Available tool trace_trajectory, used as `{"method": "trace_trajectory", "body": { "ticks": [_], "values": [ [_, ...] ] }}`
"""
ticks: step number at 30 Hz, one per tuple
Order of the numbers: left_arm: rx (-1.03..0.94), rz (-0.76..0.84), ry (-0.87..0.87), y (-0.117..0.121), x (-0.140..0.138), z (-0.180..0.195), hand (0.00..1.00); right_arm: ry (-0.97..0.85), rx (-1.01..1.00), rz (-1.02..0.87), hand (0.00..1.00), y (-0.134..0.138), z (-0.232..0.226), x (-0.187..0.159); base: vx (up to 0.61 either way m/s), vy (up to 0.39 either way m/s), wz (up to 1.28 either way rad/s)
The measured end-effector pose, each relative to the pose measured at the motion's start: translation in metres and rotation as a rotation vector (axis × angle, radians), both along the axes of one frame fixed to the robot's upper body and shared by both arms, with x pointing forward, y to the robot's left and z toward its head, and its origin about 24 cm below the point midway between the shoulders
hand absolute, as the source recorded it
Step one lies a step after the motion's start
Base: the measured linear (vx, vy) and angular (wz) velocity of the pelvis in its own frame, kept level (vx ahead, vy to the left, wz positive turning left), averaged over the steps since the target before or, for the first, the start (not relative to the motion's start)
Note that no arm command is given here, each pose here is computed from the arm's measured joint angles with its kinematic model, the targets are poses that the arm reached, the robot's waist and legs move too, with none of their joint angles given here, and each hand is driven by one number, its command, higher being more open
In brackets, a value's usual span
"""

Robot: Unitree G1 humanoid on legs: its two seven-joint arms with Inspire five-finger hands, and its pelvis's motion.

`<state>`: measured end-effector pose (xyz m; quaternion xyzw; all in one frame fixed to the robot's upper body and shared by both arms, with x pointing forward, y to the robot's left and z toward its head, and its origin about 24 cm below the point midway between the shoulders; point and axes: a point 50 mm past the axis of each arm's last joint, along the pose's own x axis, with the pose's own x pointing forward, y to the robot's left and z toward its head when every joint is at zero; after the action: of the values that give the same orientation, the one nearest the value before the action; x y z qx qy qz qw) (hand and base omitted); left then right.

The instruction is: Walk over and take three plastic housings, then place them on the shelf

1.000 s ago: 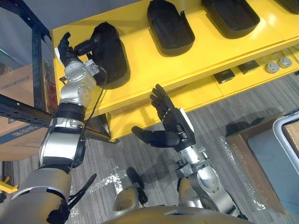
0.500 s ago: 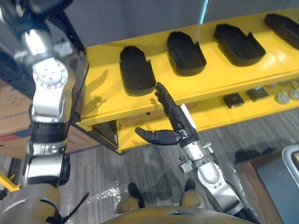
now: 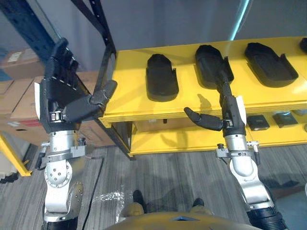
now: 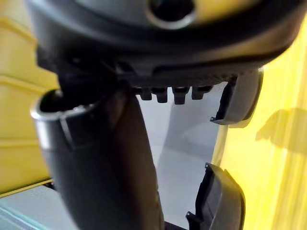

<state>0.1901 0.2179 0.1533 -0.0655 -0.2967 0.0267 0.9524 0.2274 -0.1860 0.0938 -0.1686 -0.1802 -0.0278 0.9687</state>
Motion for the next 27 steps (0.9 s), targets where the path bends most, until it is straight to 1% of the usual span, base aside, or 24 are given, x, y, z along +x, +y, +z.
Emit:
{"method": "trace_trajectory", "body": {
  "ticks": [3,4,6,10,14,17,19,22,27],
  "values": [
    [0.019,-0.157,0.005,-0.006,-0.004,-0.004,1.00,0.010,-0.009,0.025,1.00,0.001,0.000,0.000,-0.05,0.011,0.07],
    [0.024,-0.176,0.011,-0.007,-0.005,-0.006,1.00,0.012,-0.011,0.029,1.00,0.001,0.000,0.000,-0.03,0.012,0.04],
    [0.010,-0.268,0.024,-0.010,-0.008,-0.010,1.00,0.021,-0.029,0.054,1.00,0.000,0.000,0.001,-0.01,0.004,0.02],
    [-0.049,-0.356,0.063,-0.009,-0.017,-0.021,1.00,0.083,-0.082,0.073,1.00,-0.007,-0.011,0.005,0.01,0.004,0.03],
    [-0.111,-0.409,0.103,-0.015,-0.020,-0.033,1.00,0.126,-0.094,0.047,1.00,-0.013,-0.020,0.019,0.01,0.005,0.16],
    [-0.156,-0.440,0.121,-0.017,-0.019,-0.042,1.00,0.124,-0.119,0.025,1.00,-0.015,-0.018,0.039,0.00,0.014,0.20],
    [-0.169,-0.442,0.117,-0.019,-0.019,-0.044,1.00,0.091,-0.116,-0.006,1.00,-0.016,-0.010,0.055,-0.01,0.029,0.16],
    [-0.167,-0.433,0.081,-0.019,-0.018,-0.041,1.00,0.005,-0.147,-0.039,1.00,-0.012,0.015,0.080,-0.04,0.027,0.09],
    [-0.188,-0.424,0.046,-0.021,-0.017,-0.039,1.00,-0.080,-0.136,-0.062,1.00,-0.008,0.044,0.103,-0.03,0.037,0.10]
  ]
}}
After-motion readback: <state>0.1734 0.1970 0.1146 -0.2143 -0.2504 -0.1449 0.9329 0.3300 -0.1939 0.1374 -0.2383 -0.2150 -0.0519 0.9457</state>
